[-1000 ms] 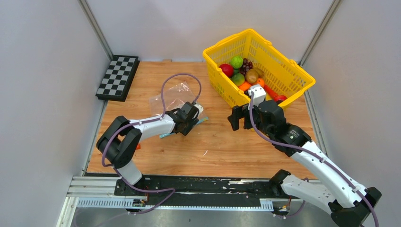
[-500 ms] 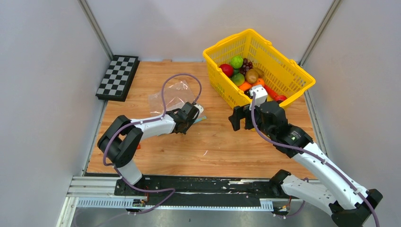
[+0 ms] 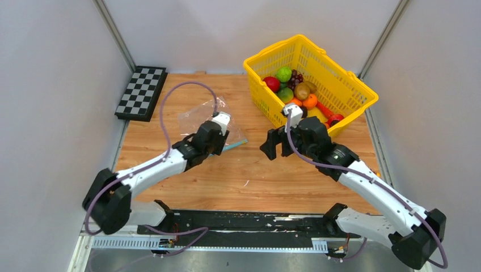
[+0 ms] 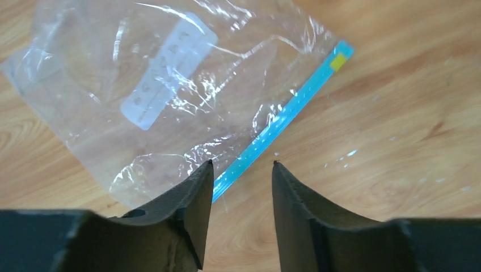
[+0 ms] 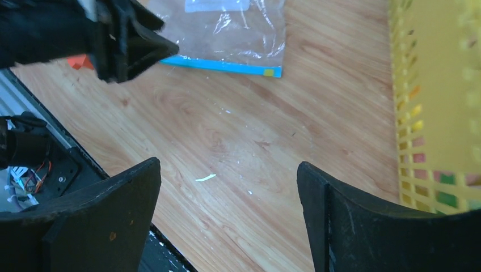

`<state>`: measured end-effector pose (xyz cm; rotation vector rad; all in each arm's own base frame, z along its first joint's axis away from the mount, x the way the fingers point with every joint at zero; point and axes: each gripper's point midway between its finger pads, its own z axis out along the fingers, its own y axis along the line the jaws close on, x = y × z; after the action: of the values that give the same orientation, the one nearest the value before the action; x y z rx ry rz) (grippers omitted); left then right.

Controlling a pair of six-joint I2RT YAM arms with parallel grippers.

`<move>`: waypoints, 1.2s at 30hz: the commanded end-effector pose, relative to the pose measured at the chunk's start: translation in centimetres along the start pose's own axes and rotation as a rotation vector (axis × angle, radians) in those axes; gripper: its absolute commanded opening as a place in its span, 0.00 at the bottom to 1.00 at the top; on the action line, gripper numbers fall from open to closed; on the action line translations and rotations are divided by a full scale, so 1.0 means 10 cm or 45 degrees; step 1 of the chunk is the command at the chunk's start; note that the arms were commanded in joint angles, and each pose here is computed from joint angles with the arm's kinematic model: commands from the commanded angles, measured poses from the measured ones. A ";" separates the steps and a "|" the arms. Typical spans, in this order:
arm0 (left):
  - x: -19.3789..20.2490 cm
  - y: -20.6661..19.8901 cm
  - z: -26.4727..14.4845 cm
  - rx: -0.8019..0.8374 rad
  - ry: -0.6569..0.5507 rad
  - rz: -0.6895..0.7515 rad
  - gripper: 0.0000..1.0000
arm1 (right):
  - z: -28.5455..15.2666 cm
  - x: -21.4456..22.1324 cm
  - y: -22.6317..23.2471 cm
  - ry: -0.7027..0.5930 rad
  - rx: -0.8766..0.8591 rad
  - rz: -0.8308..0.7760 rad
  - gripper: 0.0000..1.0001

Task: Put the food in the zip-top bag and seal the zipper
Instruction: Adjust the zipper food storage bag at the center of the board.

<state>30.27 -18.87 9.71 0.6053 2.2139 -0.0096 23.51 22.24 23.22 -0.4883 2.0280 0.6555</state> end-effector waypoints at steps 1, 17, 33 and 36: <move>-0.23 0.26 -0.23 -0.035 -0.239 -0.443 0.63 | 0.24 -0.04 0.22 0.034 -0.138 0.007 0.89; 0.75 0.71 -0.07 -0.087 -0.052 -1.123 0.97 | 1.39 0.39 0.37 0.364 -0.112 -0.024 0.89; 0.80 0.55 0.19 0.095 -0.067 -1.166 0.59 | 1.48 0.77 0.62 0.386 -0.268 0.261 0.84; 0.78 0.54 0.16 0.114 -0.091 -1.175 0.44 | 1.51 0.72 0.67 0.289 -0.295 0.388 0.80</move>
<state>29.04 -10.52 3.05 -0.4214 2.2929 -0.5225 25.51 34.27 9.00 -0.5654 2.4058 0.8846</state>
